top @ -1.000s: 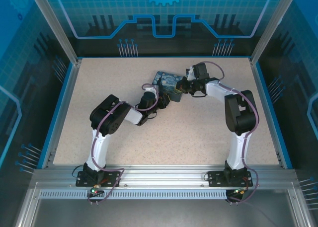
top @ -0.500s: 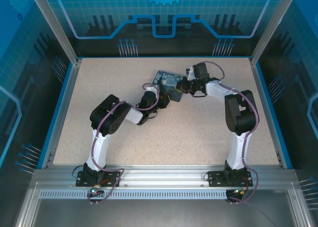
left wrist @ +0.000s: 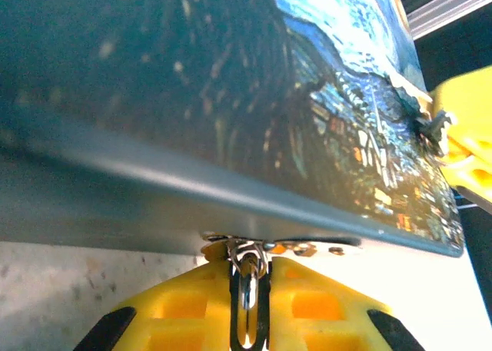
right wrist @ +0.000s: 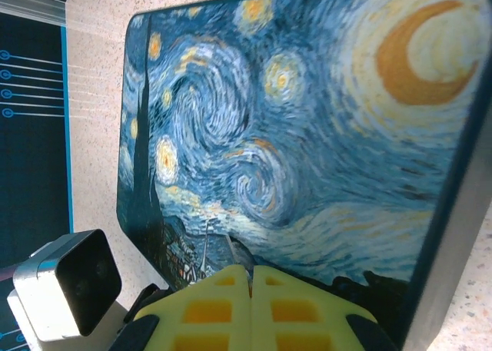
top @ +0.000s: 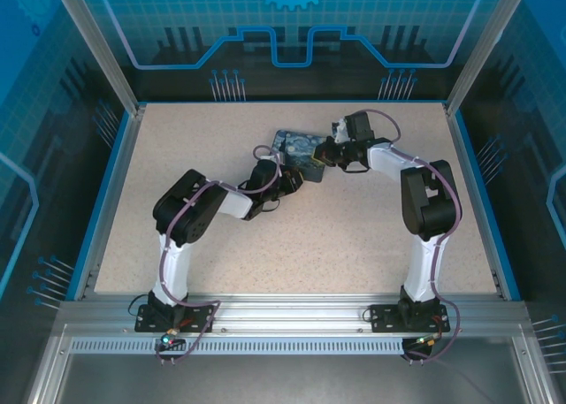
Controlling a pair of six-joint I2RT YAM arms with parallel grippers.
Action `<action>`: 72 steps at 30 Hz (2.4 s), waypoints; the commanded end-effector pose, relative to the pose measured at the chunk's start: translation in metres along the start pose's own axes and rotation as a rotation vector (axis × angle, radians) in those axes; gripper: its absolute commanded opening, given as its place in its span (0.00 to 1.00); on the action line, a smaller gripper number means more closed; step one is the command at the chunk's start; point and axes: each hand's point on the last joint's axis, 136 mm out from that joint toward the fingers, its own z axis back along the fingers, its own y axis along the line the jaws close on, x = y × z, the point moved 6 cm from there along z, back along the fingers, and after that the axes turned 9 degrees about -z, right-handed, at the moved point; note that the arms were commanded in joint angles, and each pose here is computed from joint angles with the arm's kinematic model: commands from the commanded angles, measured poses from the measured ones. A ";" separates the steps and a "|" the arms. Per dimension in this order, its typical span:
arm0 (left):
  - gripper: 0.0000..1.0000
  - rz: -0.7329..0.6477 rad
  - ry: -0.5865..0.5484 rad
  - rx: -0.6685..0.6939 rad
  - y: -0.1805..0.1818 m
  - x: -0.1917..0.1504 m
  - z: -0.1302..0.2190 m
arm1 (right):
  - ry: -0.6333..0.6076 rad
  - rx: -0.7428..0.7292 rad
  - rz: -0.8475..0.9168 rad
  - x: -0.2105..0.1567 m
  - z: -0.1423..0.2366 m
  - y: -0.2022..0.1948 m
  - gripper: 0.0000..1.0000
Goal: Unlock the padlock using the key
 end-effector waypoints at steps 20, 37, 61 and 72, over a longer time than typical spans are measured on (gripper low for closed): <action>0.00 0.389 0.067 -0.223 -0.047 0.017 0.023 | 0.004 0.218 0.024 -0.085 0.115 0.027 0.00; 0.00 0.539 0.030 -0.356 -0.063 0.026 0.045 | 0.058 0.270 -0.187 -0.121 0.091 -0.024 0.00; 0.00 0.539 0.016 -0.481 -0.086 0.035 0.077 | 0.047 0.373 -0.302 -0.121 0.085 -0.010 0.00; 0.00 0.538 -0.001 -0.513 -0.089 0.038 0.081 | 0.041 0.399 -0.333 -0.113 0.084 -0.001 0.00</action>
